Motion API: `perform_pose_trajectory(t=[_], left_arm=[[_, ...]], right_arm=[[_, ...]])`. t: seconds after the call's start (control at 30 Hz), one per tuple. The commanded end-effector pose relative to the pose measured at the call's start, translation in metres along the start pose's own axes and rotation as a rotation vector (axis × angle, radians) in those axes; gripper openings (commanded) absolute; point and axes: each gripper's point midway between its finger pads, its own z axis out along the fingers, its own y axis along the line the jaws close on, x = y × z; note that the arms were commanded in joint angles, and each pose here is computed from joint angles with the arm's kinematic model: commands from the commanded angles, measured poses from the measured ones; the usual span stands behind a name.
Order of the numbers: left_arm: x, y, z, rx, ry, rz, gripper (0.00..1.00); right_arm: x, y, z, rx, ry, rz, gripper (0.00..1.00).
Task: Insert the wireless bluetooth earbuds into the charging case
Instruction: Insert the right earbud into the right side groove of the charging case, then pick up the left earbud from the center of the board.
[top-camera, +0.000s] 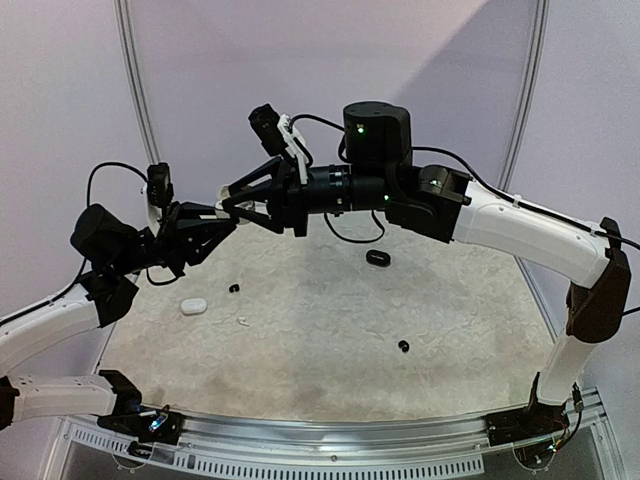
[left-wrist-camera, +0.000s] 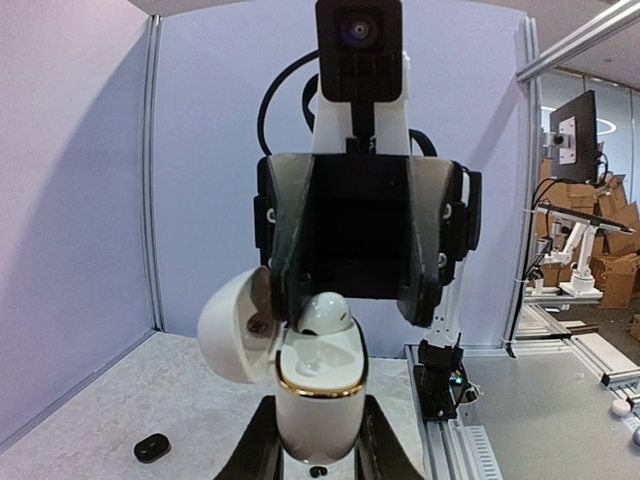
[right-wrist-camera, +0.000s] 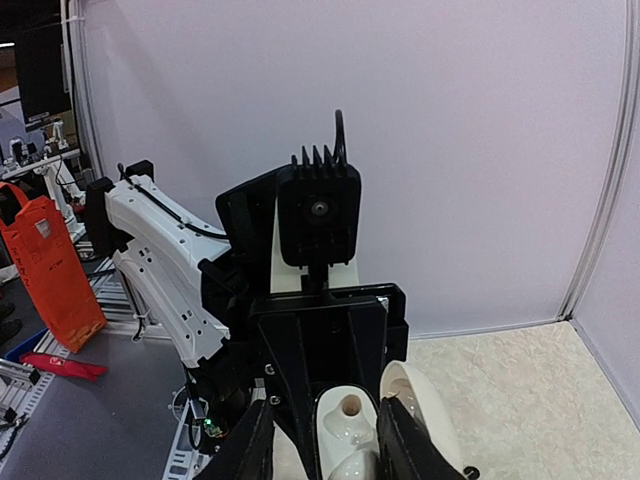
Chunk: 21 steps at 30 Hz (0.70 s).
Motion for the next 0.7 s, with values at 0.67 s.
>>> perform_pose_trajectory(t=[0.67], left_arm=[[0.014,0.097,-0.059,-0.567,0.005,-0.108,0.00]], right_arm=[[-0.023,-0.128,-0.082,0.803,-0.059,0.293,0.56]])
